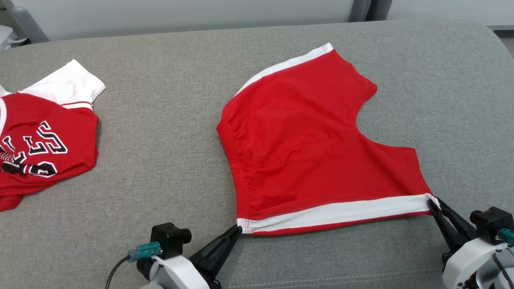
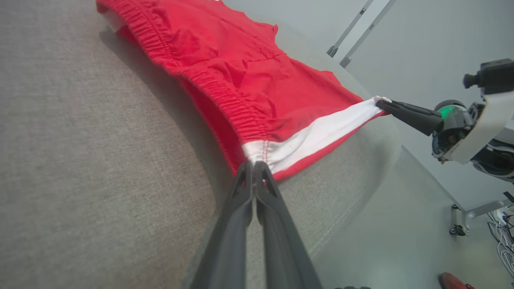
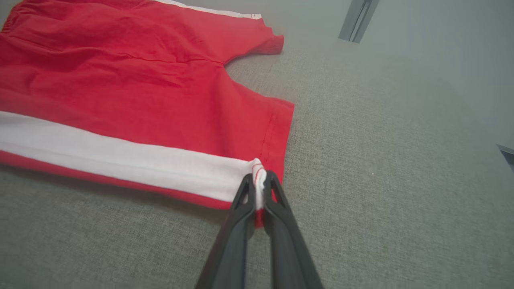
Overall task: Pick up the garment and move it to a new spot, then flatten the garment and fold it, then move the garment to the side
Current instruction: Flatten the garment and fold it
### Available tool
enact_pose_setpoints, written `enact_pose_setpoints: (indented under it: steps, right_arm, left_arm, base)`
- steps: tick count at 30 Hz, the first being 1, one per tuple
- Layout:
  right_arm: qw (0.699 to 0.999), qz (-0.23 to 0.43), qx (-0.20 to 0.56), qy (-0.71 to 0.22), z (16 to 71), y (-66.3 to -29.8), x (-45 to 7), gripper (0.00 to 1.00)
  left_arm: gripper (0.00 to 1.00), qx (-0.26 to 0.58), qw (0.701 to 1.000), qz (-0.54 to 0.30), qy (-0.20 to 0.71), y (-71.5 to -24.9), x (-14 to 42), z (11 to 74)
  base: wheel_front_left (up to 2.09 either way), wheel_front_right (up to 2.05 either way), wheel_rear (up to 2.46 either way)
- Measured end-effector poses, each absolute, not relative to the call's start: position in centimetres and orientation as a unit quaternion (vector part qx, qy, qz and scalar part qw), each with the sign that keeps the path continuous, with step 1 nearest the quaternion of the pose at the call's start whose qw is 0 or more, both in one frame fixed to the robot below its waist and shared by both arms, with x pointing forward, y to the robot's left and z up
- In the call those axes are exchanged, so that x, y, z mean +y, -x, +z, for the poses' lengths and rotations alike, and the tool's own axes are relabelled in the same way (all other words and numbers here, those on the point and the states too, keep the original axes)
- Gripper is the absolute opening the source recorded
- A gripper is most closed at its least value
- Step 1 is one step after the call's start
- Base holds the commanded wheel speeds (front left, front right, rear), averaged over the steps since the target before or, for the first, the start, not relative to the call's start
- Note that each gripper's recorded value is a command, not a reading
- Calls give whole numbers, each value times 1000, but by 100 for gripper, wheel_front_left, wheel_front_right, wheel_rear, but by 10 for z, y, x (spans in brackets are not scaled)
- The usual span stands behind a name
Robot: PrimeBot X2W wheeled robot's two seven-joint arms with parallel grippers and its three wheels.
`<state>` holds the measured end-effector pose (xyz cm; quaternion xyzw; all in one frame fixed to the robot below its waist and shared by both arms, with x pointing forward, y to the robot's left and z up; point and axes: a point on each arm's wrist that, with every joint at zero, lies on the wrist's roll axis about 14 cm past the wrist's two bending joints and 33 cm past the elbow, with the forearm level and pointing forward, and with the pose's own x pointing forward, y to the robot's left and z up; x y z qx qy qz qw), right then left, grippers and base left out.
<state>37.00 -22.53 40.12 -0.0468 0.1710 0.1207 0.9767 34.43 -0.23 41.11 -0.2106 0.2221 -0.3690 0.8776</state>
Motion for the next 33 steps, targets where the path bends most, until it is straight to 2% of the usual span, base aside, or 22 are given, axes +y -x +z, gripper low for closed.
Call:
enact_pose_setpoints:
  steps: [12,14,16,17,18,19,20,21,27,28,33]
  right_arm:
    - [965,129,227,41,371,-330,-219,0]
    - [962,131,235,41,367,-326,-219,10]
    - [962,127,239,38,365,-324,-221,26]
    - [962,123,241,36,364,-323,-223,39]
    - [962,122,243,35,363,-322,-223,51]
    - [962,121,244,34,363,-322,-224,98]
    - [962,118,242,32,364,-322,-224,100]
    - [964,114,238,29,366,-324,-226,100]
    - [984,74,161,13,410,-350,-245,100]
    - [990,66,123,8,432,-358,-247,100]
    - [997,69,45,-9,472,-365,-229,100]
  left_arm:
    - [0,264,881,-348,183,-325,14,385]
    - [0,269,881,-344,185,-325,14,383]
    - [0,276,879,-342,186,-322,13,379]
    - [8,281,878,-340,186,-321,14,376]
    - [29,287,877,-337,184,-319,15,373]
    - [49,294,877,-336,178,-316,17,368]
    - [84,299,877,-334,172,-314,19,365]
    - [100,302,878,-331,169,-314,21,362]
    - [100,271,904,-282,176,-343,38,373]
    - [100,248,918,-257,169,-357,48,382]
    - [100,168,952,-189,171,-376,75,419]
  base:
    - [0,0,0]
    - [0,0,0]
    - [0,0,0]
    - [0,0,0]
    - [0,0,0]
    - [0,0,0]
    - [0,0,0]
    - [0,0,0]
    - [0,0,0]
    - [0,0,0]
    - [0,0,0]
